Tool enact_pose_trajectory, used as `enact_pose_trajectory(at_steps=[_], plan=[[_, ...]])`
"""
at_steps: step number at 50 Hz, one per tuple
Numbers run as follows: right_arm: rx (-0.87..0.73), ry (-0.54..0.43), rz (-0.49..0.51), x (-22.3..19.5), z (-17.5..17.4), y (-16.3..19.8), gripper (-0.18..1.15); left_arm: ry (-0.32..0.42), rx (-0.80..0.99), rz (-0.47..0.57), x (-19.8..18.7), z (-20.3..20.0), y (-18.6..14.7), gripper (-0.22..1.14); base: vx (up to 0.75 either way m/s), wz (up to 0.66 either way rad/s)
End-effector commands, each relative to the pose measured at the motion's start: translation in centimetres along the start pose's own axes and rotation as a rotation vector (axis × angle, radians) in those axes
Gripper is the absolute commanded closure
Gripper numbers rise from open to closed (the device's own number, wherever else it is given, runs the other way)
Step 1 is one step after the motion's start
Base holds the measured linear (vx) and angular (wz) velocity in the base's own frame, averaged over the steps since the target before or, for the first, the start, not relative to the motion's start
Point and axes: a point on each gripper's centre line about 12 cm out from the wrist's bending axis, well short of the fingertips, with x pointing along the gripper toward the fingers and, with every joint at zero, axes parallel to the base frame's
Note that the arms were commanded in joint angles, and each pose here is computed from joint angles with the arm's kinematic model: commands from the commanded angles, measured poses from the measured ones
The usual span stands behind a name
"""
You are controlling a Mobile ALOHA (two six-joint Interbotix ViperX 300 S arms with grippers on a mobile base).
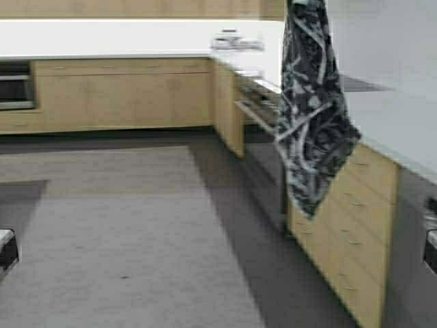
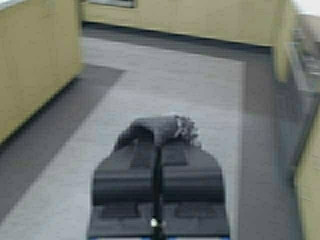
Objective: Get the cloth and wipe up the spill under the wine glass
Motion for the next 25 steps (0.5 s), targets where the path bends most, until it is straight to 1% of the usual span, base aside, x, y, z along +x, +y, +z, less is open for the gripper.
enact_pose_trajectory(at_steps=[1,7,25], plan=[[0.014,-0.056,-0.007,-0.42,1.48,-0.09,0.90,-0.028,-0.003,-0.002,0.19,1.07,-0.12,0.89,0.00,0.62],[0.023,-0.048,-0.011,-0.82,1.06,-0.14,0.90,-0.034,-0.011,-0.003,0.00,1.02,-0.11,0.89,0.00,0.63],[0.058,-0.055,-0.013,-0.73,1.36,-0.18,0.90,-0.031,-0.026,-0.003,-0.01,0.90,-0.10,0.89,0.01,0.59]])
